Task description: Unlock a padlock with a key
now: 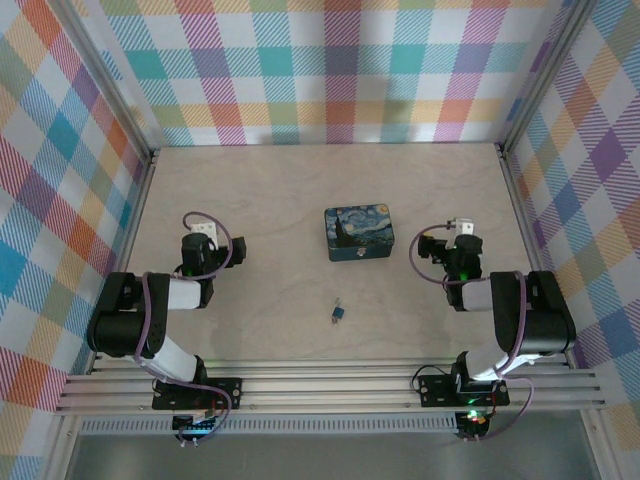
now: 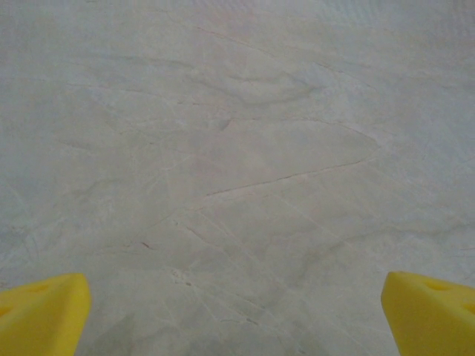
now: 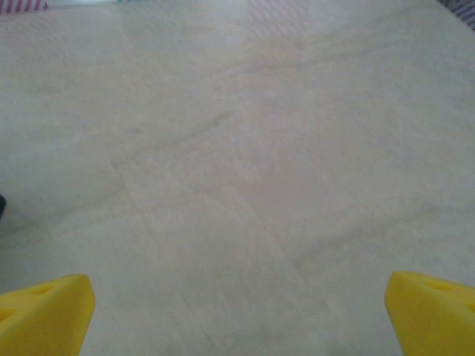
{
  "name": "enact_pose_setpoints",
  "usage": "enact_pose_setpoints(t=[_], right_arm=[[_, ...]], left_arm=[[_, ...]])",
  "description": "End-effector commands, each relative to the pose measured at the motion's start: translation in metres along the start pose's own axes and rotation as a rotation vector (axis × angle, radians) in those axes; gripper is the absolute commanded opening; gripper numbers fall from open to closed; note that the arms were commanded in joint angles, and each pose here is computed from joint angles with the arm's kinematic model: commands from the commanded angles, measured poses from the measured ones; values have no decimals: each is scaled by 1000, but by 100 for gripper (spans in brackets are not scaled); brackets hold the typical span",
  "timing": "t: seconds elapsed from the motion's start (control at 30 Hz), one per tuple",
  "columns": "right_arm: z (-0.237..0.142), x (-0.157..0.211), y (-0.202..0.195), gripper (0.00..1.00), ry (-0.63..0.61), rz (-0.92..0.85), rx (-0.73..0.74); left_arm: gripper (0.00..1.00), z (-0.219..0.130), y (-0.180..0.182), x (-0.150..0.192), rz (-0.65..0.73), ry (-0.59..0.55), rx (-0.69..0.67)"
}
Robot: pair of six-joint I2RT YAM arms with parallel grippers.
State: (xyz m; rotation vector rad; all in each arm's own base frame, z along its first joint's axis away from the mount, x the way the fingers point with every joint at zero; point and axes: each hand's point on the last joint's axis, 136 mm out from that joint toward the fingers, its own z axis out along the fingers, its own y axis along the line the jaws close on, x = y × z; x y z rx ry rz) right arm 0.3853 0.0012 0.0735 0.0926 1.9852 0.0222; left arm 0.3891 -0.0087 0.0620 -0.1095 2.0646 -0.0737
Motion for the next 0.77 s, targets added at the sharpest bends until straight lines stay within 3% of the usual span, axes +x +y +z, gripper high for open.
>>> enact_pose_setpoints(t=[0.0, 0.73], right_arm=[[2, -21, 4, 100, -53, -1, -28], [2, -21, 6, 100, -53, -3, -34]], left_arm=[[100, 2, -7, -19, 31, -59, 19], [100, 2, -9, -19, 44, -62, 10]])
